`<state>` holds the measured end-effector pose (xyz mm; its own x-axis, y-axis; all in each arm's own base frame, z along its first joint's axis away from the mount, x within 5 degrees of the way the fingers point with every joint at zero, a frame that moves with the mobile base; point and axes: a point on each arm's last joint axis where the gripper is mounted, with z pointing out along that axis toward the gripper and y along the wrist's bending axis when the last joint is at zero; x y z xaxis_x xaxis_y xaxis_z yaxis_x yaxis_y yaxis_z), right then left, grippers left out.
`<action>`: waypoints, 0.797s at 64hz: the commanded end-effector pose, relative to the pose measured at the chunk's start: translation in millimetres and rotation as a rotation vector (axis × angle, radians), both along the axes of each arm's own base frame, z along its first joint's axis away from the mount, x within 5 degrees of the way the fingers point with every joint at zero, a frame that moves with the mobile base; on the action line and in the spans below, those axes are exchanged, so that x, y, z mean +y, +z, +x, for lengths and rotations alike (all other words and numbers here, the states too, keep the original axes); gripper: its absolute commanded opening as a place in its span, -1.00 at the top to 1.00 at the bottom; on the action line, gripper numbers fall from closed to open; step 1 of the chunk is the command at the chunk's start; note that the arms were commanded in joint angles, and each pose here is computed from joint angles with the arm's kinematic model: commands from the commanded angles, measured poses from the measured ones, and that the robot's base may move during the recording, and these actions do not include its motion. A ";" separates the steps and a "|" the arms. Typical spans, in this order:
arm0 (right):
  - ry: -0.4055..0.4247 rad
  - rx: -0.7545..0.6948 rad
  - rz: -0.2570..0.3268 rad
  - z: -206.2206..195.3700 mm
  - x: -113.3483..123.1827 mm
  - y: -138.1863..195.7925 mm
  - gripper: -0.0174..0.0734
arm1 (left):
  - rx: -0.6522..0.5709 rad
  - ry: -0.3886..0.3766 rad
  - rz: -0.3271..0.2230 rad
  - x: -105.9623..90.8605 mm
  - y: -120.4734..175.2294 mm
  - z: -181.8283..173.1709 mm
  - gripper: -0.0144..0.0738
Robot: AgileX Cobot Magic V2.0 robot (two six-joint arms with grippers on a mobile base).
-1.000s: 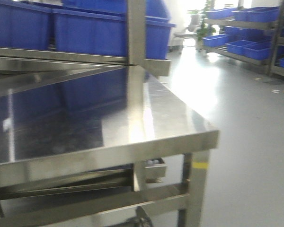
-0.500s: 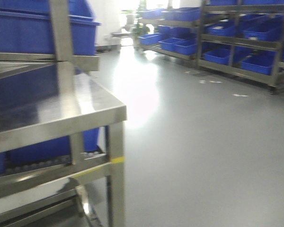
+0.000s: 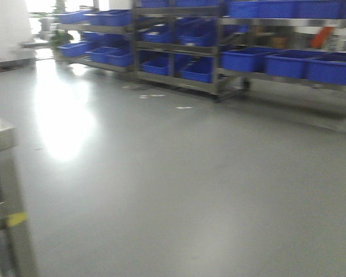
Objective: Pick and sort blue part to right shelf
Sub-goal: 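Drive the base away from the table, holding both bottles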
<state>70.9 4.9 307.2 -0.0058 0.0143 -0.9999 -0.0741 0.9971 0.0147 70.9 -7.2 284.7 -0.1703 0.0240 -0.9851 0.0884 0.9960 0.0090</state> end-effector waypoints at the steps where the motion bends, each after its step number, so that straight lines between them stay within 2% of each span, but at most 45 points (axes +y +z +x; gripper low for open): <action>1: 0.000 -0.112 -0.011 -1.2 0.1 17.2 -0.27 | -0.111 0.014 -0.014 1.1 17.2 0.6 -0.25; 51: 0.000 -0.112 -0.011 -1.2 0.1 17.2 -0.27 | -0.111 0.014 -0.014 1.1 17.2 0.6 -0.25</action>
<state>70.4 4.9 307.4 -0.0035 0.0145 -0.9999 -0.0742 0.9971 0.0147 70.9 -7.2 284.7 -0.1703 0.0240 -0.9851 0.0884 0.9960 0.0090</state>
